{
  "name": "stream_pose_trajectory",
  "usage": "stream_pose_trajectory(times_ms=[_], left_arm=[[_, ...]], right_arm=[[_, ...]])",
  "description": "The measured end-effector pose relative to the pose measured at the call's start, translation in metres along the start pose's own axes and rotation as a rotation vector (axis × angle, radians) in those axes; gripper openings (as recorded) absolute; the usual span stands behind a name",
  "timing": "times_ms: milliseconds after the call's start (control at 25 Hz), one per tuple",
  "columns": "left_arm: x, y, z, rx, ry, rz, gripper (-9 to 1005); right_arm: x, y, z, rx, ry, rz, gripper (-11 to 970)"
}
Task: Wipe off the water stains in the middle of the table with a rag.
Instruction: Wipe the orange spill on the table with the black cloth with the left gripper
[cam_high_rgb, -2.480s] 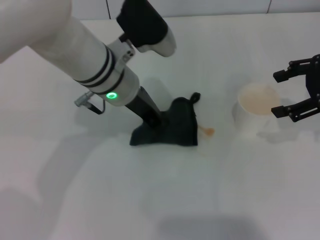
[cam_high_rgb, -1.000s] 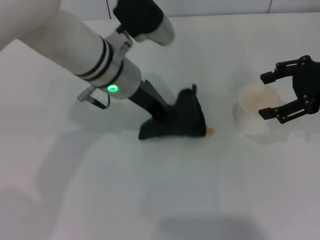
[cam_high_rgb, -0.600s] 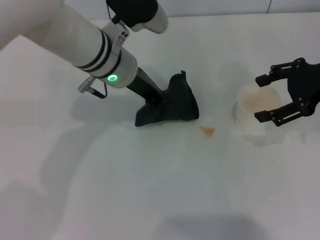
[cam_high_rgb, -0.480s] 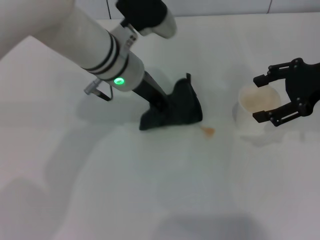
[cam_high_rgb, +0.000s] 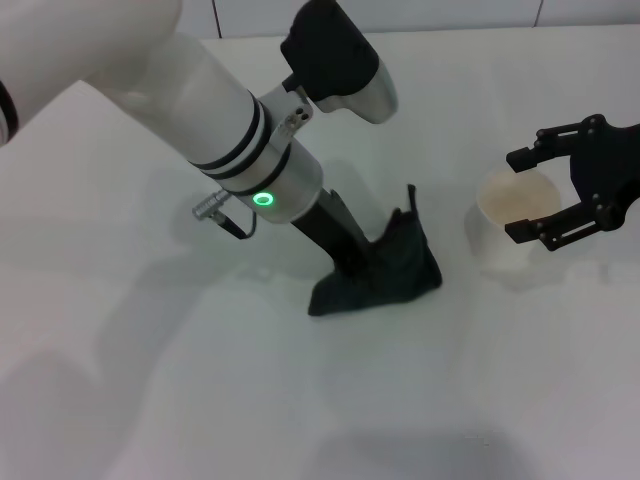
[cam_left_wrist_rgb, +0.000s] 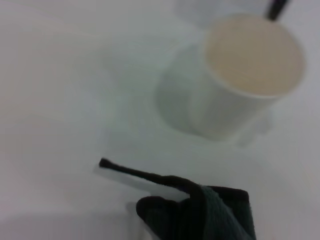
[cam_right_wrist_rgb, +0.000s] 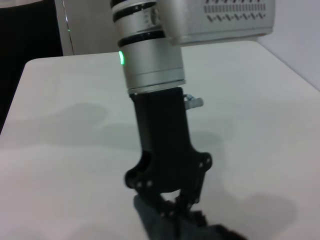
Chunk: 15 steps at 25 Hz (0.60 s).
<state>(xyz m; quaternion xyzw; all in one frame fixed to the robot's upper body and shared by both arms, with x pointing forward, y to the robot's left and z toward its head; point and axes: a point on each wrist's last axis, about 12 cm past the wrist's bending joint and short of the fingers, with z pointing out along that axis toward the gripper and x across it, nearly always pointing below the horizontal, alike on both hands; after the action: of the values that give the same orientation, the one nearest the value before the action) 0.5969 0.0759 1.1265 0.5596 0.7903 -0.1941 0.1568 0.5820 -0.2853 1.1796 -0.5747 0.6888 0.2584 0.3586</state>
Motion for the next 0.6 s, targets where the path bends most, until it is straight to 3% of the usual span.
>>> stream_pose_trajectory(times_ms=[320,600], left_arm=[[0.000,-0.012,0.004,0.065,0.032,0.032,75],[0.001,0.008,-0.001,-0.056,-0.014,-0.046,75]], right_arm=[[0.000,0.000,0.000,0.001,0.000,-0.002,875],[0.000,0.000,0.000,0.001,-0.001,-0.002,875]])
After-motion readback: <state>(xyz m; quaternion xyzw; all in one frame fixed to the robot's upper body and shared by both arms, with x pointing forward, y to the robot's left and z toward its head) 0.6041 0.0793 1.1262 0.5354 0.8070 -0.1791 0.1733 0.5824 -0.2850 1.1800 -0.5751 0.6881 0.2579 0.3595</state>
